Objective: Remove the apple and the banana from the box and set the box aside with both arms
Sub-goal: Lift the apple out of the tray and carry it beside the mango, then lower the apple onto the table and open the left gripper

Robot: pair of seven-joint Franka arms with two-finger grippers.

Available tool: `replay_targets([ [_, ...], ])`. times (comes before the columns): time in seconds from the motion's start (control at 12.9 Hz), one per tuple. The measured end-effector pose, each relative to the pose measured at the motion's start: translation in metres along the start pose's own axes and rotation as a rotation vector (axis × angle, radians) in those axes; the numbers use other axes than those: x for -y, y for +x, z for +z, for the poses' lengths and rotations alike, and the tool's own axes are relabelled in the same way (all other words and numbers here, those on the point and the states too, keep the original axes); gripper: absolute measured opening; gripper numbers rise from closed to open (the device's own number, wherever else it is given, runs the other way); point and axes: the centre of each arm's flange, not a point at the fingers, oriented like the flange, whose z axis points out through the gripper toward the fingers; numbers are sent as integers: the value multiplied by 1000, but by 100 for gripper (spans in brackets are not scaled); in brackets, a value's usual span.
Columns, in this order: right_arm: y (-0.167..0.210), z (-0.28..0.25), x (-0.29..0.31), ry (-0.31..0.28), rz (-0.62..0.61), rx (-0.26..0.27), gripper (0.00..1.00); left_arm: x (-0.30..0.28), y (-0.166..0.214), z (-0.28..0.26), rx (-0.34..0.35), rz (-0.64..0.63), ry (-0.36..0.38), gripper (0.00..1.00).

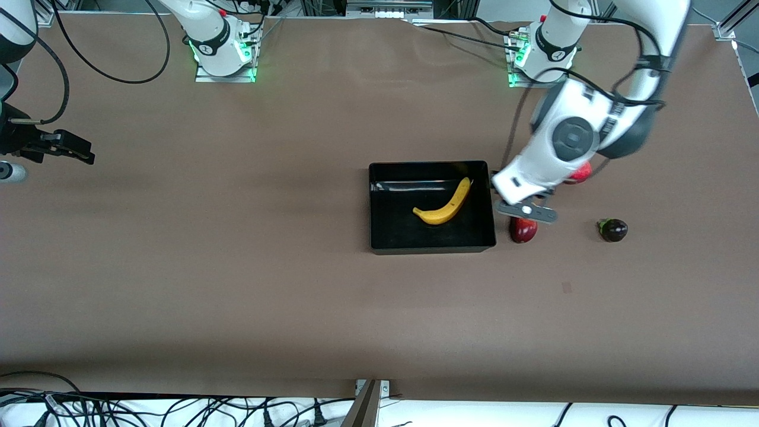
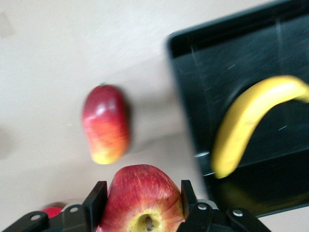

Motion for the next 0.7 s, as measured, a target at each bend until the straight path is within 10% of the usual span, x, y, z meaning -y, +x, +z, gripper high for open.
replay_targets([
  [0.7,0,0,2,0,-3,-1,100,117,-5,102,1,208,-12,67],
])
